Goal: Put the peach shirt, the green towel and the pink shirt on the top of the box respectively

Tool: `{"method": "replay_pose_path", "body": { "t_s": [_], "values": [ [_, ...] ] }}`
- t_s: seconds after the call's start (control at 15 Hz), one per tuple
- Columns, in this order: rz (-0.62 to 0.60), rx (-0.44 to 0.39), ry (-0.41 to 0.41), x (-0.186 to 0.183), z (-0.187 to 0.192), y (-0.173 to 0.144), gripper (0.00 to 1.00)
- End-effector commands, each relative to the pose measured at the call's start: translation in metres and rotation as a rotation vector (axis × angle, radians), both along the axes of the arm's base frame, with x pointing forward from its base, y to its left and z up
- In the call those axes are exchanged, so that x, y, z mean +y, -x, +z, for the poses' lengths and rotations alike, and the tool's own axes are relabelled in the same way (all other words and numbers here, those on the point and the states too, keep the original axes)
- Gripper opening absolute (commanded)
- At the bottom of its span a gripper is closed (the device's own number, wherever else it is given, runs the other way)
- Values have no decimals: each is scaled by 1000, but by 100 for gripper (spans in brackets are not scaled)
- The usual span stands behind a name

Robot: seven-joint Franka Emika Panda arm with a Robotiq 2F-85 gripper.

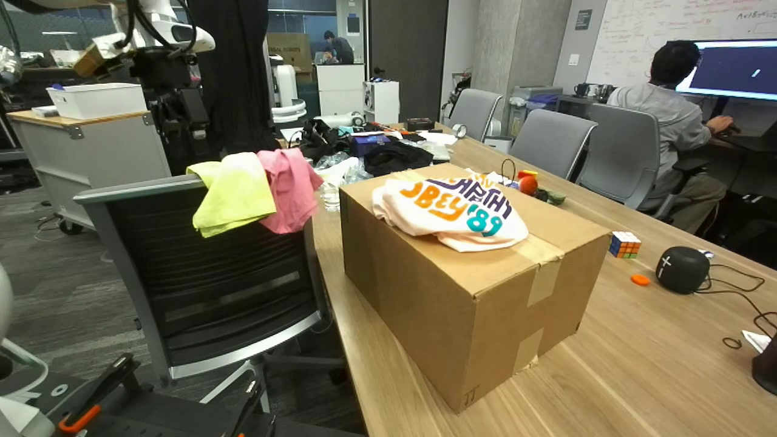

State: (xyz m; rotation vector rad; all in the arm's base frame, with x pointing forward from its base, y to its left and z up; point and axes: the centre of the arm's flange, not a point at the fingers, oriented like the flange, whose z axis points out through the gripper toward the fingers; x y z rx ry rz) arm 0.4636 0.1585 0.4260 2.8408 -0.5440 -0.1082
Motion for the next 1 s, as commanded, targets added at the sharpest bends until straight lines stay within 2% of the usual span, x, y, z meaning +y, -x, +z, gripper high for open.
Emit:
{"method": "replay_pose_path", "body": {
  "t_s": [0.0,0.27,0.6,0.93],
  "values": [
    [91,18,-1,14,-2,19,100],
    [122,-20,-12,21,0,17,100],
    [123,-101,-15,12,1,0,100],
    [115,-171,45,-3,-15,-16,100]
  ]
}}
